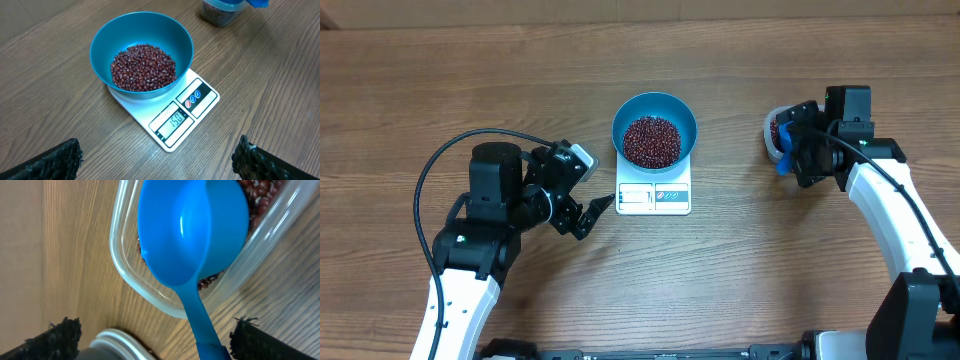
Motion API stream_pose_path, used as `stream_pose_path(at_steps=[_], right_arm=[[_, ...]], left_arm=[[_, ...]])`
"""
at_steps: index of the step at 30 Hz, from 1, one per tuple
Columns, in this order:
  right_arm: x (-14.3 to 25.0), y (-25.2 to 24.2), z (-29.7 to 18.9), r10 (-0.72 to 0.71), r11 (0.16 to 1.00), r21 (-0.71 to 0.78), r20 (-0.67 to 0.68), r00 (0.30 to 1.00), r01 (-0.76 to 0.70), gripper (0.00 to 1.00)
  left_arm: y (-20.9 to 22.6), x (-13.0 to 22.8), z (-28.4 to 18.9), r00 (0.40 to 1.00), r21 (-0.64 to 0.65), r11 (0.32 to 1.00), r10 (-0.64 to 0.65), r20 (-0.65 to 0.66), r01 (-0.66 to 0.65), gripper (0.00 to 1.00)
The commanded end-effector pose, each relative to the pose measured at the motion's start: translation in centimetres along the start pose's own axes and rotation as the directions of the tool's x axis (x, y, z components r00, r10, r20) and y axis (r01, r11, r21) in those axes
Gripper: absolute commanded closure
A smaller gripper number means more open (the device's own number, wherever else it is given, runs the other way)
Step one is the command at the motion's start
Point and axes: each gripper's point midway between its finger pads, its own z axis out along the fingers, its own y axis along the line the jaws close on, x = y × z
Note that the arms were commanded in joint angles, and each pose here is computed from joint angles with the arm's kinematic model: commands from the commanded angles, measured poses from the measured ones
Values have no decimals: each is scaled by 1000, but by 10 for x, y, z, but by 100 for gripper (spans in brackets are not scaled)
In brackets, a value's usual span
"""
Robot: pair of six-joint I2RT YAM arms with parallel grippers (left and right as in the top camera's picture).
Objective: Scoop item into bowl and weigh 150g on scale
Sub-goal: 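Lower the blue scoop into the tub and release it with the right gripper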
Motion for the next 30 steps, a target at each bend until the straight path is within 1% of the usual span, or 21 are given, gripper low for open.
stream_pose_path(at_steps=[1,5,7,15,21,28,30], right_arm=[[-3,3,-7,-79,997,-14,18,997,79,0],[-8,6,-20,-160,987,-16,60,985,162,0],[-14,3,-30,-173,985,16,95,980,173,0],[-34,0,-78,-325,944,132,196,925,303,0],[-35,9,-108,-490,871,155,199,849,467,0],[-34,20,-147,-597,802,158,217,772,576,0],[-34,24,-159,-642,766,159,231,731,622,0]], left_arm=[[2,1,-1,1000,-6,1000,15,3,-15,1],[2,1,-1,1000,-6,1000,15,3,-15,0],[2,1,-1,1000,-6,1000,15,3,-15,1],[2,1,-1,1000,-6,1000,15,3,-15,1],[2,1,-1,1000,-6,1000,15,3,-15,0],[2,1,-1,1000,-6,1000,15,3,-15,0],[2,1,-1,1000,-6,1000,15,3,-15,0]])
